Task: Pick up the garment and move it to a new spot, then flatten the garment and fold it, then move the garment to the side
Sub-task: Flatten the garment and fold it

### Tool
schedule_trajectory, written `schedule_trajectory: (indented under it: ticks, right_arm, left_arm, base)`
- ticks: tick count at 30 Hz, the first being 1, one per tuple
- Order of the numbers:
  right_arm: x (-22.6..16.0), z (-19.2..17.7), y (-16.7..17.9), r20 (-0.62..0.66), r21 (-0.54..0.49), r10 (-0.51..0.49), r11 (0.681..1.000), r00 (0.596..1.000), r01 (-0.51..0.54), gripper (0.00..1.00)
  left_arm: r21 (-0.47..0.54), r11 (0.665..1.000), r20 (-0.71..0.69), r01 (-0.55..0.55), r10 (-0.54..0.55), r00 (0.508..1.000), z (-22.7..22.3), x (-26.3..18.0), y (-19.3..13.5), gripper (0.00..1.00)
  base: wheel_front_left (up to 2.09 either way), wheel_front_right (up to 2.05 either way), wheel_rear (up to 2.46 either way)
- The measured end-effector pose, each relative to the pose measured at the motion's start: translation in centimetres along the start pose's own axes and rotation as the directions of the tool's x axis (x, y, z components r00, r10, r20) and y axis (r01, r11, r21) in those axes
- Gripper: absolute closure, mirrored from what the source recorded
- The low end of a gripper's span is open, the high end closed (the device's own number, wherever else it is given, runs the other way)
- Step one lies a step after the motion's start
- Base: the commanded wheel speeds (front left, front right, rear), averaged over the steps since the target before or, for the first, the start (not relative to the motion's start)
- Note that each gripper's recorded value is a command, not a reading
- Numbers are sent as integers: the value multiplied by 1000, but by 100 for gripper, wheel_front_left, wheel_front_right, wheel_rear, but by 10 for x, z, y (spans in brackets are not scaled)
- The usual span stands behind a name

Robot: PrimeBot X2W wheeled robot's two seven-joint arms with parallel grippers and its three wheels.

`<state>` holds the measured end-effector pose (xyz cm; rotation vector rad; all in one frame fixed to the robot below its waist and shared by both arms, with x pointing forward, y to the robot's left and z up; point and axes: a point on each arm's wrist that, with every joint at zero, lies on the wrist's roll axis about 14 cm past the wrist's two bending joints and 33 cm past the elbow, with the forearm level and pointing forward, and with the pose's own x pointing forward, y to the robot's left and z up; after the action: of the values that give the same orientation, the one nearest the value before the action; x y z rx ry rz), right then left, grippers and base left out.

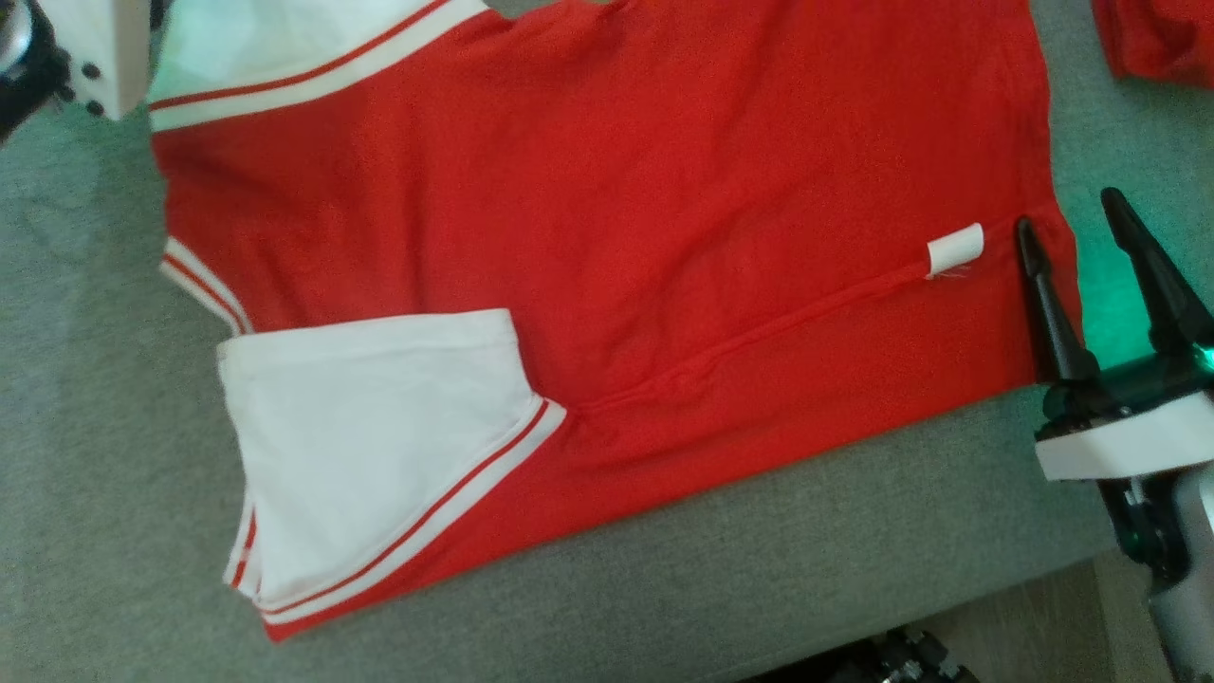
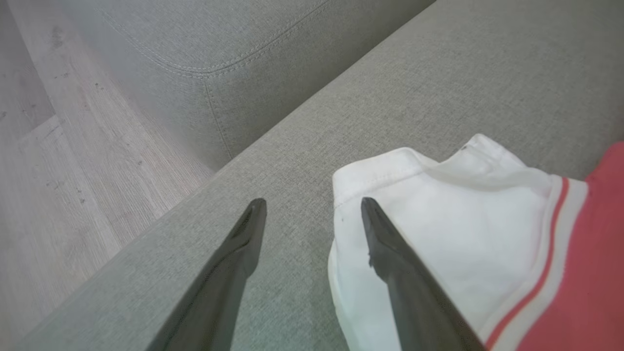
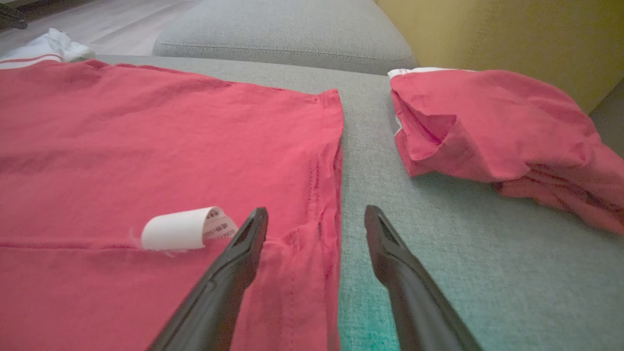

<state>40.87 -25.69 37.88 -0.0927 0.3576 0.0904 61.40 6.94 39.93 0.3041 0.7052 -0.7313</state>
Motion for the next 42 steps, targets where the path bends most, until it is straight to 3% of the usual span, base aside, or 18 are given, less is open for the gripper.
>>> schedule_trajectory:
  ticks: [12, 14, 15, 16, 18, 19, 31, 42]
  right_arm:
    - [1, -16, -8, -40, 2, -26, 1000, 999, 26, 0]
    - [-1, -18, -9, -41, 2, -31, 1000, 999, 31, 0]
    - [-1, -19, -10, -43, 2, -32, 999, 999, 32, 0]
    - [-1, -19, -10, -44, 2, -32, 999, 999, 32, 0]
    - [0, -19, -10, -44, 3, -31, 999, 999, 32, 0]
    - [0, -20, -9, -43, 3, -31, 1000, 999, 31, 0]
    - [37, 25, -3, 59, -3, 29, 1000, 998, -29, 0]
    - [106, 48, -16, -166, -54, 36, 998, 986, -45, 0]
  left_arm:
    - [68, 997, -84, 39, -33, 996, -18, 38, -4, 0]
    - [82, 996, -83, 36, -30, 996, -16, 39, -2, 25]
    - [84, 996, -80, 39, -32, 996, -16, 39, -2, 25]
    - [87, 995, -82, 42, -35, 996, -16, 39, -3, 38]
    - [88, 995, -84, 49, -41, 996, -17, 39, -4, 83]
    - [87, 995, -86, 56, -48, 995, -18, 38, -6, 100]
    - [134, 986, 29, 103, -108, 994, 7, 20, -22, 100]
    - [198, 975, 121, 102, -128, 984, 32, -12, -28, 100]
  base:
    - [0, 0, 0]
    - [0, 0, 0]
    - [0, 0, 0]
    - [0, 0, 0]
    - [0, 0, 0]
    - [0, 0, 0]
    - [0, 0, 0]
    - [0, 0, 0]
